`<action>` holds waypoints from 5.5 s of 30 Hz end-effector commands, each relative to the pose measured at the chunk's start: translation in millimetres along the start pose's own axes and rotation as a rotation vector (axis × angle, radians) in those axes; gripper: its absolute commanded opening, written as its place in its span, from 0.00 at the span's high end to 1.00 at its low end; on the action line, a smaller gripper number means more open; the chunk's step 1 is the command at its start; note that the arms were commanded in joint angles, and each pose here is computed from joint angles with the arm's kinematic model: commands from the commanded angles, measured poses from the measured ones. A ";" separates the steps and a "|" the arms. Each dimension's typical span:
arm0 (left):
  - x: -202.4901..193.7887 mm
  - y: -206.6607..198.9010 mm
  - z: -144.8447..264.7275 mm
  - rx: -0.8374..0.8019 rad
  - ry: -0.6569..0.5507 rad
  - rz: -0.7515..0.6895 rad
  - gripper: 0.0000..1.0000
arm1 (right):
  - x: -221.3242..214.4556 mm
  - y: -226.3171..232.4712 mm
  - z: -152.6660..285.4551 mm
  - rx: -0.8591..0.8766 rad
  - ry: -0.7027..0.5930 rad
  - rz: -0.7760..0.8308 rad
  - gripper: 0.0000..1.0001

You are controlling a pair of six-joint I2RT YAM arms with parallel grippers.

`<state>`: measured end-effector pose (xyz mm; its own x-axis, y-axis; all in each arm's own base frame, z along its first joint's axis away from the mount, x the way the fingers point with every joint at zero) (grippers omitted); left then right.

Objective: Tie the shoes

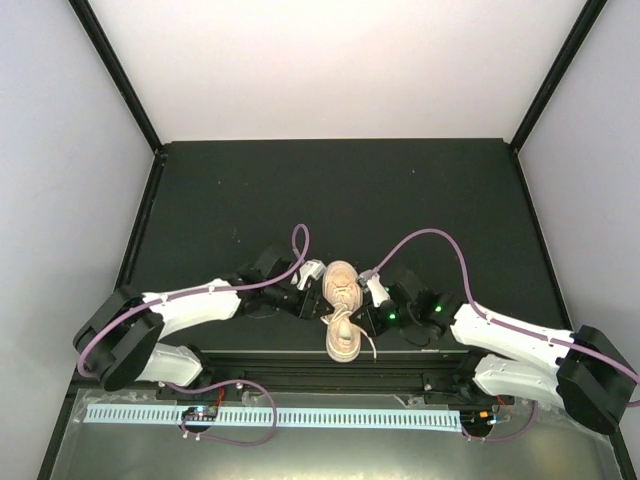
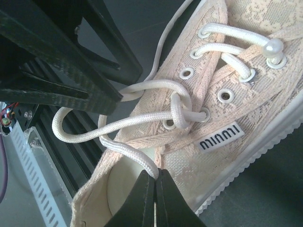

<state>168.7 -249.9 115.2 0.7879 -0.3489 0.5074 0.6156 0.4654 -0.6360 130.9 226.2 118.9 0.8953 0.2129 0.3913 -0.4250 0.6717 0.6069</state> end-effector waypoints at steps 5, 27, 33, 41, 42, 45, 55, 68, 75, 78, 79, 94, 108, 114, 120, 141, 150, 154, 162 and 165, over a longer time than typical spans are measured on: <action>15.1 -4.4 -6.9 -0.050 -0.006 -0.031 0.73 | 1.6 1.8 3.0 0.014 -0.015 -0.001 0.98; 25.3 -18.5 -11.4 -0.108 -0.096 -0.128 0.99 | 23.9 -6.2 15.2 -0.177 -0.079 -0.021 0.99; 26.6 -15.4 -12.1 -0.076 -0.117 -0.140 0.98 | 33.1 11.0 10.8 -0.101 -0.047 0.058 0.99; 24.1 -12.1 -9.9 -0.042 -0.134 -0.144 0.98 | 35.6 20.5 -2.6 -0.017 -0.015 0.090 0.98; 23.2 -11.8 -9.7 -0.041 -0.136 -0.144 0.98 | 36.1 20.9 -3.9 -0.011 -0.016 0.092 0.98; 20.9 -11.4 -9.8 -0.044 -0.132 -0.143 0.98 | 37.7 20.0 -8.3 -0.014 -0.014 0.094 0.98; 19.2 -9.8 -9.3 -0.031 -0.130 -0.142 0.98 | 47.6 23.4 -6.7 -0.033 -0.039 0.124 0.98; 27.5 -16.7 -1.4 -0.041 -0.200 -0.152 0.98 | 56.1 22.8 3.3 -0.074 -0.105 0.127 0.98; 24.2 -15.7 -0.7 -0.038 -0.200 -0.151 0.99 | 57.4 22.8 -9.8 -0.040 -0.100 0.138 0.98; 22.7 -14.6 -0.6 -0.033 -0.196 -0.143 0.97 | 53.9 17.8 -14.3 -0.050 -0.088 0.127 0.98; 21.9 -14.0 -0.8 -0.031 -0.193 -0.140 0.95 | 52.8 16.4 -14.5 -0.056 -0.086 0.122 0.98; 4.1 -12.8 18.2 0.019 -0.207 -0.046 0.57 | 23.3 8.9 4.2 -0.045 -0.039 0.097 0.98; -7.5 -20.3 20.0 -0.047 -0.159 0.012 0.49 | -26.7 -16.4 5.4 -0.061 0.111 0.044 0.98; -21.1 -24.3 13.3 -0.106 -0.082 0.034 0.49 | -27.6 -21.0 1.5 -0.075 0.101 0.011 0.98; -30.9 -27.1 10.1 -0.117 -0.042 0.036 0.71 | -19.1 -24.8 5.5 -0.134 0.049 -0.016 0.98; -39.4 -43.0 3.4 -0.170 -0.016 -0.028 0.98 | 39.5 8.7 4.0 -0.143 -0.030 0.099 0.99; -42.3 -43.3 14.6 -0.097 -0.034 -0.044 0.64 | 33.2 5.2 -7.0 -0.121 0.010 0.096 0.98; -33.4 -39.0 30.8 -0.007 -0.094 -0.048 0.45 | 28.5 2.2 -8.1 -0.122 0.019 0.090 0.98; 0.5 -19.1 36.8 0.084 -0.179 0.017 0.57 | 24.5 0.8 -7.5 -0.116 0.024 0.089 0.98; 9.1 -7.2 30.1 0.086 -0.196 0.060 0.63 | 24.5 1.6 -7.6 -0.108 0.023 0.087 0.98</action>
<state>148.0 -227.4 137.8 0.7913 -0.2183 0.5711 0.5892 0.5217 -0.6169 153.0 235.9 120.2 0.8704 0.2903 0.3977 -0.4667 0.7439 0.4783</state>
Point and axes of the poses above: each gripper's point midway between its finger pads, its own z axis back along the fingers, its own y axis along the line the jaws close on, x = y × z, the point moved 5 cm from there along z, back along the fingers, and after that the axes turned 9 degrees about -z, right-handed, at the moved point
